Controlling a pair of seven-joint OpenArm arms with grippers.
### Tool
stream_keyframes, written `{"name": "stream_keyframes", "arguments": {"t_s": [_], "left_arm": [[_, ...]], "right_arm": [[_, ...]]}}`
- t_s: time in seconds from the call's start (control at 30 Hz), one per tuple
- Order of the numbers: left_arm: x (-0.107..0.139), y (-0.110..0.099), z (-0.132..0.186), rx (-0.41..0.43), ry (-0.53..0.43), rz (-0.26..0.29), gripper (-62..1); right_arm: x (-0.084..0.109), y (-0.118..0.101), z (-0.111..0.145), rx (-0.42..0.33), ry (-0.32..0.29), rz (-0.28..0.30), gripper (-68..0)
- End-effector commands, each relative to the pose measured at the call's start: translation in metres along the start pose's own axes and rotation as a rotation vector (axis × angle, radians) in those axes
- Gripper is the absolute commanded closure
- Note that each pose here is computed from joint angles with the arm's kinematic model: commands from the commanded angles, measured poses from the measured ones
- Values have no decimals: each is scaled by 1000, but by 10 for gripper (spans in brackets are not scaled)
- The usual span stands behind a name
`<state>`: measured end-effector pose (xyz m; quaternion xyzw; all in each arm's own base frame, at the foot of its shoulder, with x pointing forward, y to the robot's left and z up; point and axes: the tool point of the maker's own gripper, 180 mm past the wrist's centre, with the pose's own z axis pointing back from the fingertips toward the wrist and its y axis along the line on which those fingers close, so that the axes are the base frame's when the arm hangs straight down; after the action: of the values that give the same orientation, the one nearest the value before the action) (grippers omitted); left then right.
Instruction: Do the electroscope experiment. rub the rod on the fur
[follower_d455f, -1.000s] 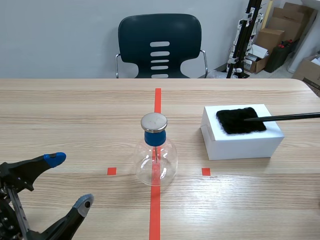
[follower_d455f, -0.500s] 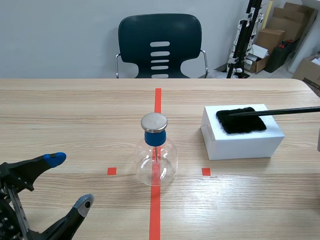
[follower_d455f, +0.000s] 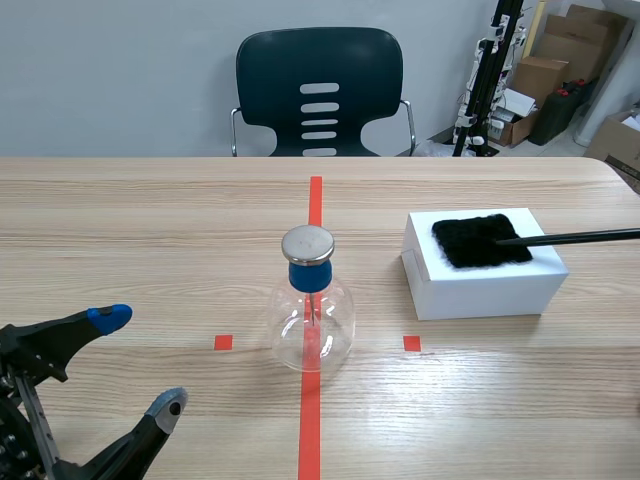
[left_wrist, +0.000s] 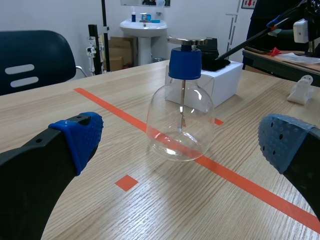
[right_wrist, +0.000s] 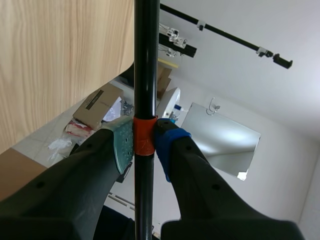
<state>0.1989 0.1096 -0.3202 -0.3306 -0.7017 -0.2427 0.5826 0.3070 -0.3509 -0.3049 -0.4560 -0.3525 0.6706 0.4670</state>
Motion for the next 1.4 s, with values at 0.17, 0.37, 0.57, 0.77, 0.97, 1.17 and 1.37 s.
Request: {"name": "stream_keyframes", "arguments": {"t_s": [0.17, 0.37, 0.57, 0.77, 0.97, 1.17, 1.37], "left_arm": [[10, 4, -3, -1, -36, -10, -623], [10, 4, -3, -1, -36, -10, -623], [10, 4, -3, -1, -36, -10, -623], [10, 4, -3, -1, -36, -10, -623], [10, 4, -3, -1, -36, -10, -623], [10, 4, -3, -1, -36, -10, -623], [10, 4, -3, -1, -36, -10, -623]], "right_arm": [[20, -34, -26, -113, -4, 3, -4], [20, -34, -28, -111, 10, 12, -4], [1, -20, -11, -53, 14, 27, -4], [-12, -9, 3, -5, 8, 44, -4], [-1, -6, 4, 3, -42, 51, -4], [14, -15, -9, -40, -42, 56, -4], [27, -23, -25, -59, -29, 42, -4]]}}
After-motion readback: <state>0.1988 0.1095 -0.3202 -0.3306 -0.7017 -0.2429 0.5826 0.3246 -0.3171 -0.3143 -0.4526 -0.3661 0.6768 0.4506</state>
